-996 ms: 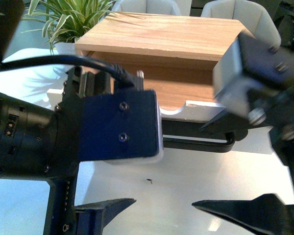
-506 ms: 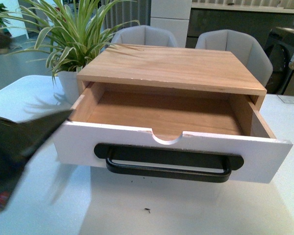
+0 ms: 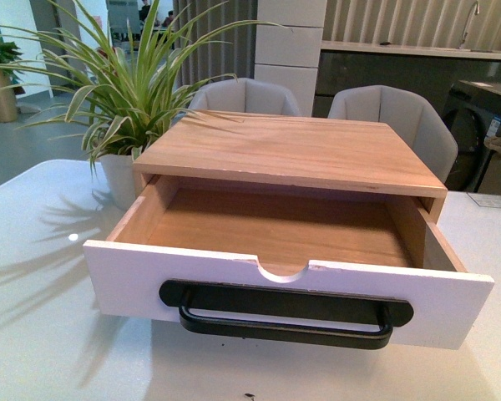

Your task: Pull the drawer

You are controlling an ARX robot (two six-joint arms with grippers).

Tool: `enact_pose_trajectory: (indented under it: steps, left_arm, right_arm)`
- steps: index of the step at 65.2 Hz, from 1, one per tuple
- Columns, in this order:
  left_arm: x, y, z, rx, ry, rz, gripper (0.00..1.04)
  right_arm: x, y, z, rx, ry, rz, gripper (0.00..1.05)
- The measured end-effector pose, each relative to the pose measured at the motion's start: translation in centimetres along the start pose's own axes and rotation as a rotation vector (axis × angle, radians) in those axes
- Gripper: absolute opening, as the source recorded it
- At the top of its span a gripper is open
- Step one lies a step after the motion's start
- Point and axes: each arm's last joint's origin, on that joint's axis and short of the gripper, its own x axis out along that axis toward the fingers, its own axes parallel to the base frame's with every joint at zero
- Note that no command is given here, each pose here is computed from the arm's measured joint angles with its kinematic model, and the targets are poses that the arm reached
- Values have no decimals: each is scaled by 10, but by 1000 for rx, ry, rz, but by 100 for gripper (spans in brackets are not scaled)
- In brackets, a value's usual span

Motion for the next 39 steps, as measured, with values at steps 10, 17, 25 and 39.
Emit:
enact_pose_trajectory:
  steps: [10, 17, 25, 39]
  left_arm:
    - [-10, 0, -7, 0, 1, -1, 46]
    - [-11, 0, -10, 0, -6, 0, 24]
    - [-11, 0, -14, -5, -2, 0, 3]
    - [-11, 0, -23, -3, -7, 0, 3]
  right_arm:
    - [-3, -1, -16, -33, 9, -33, 46]
    - [-6, -1, -22, -41, 2, -32, 25]
    - [-7, -2, -30, -48, 1, -32, 2]
    - [-19, -1, -37, -47, -3, -33, 2]
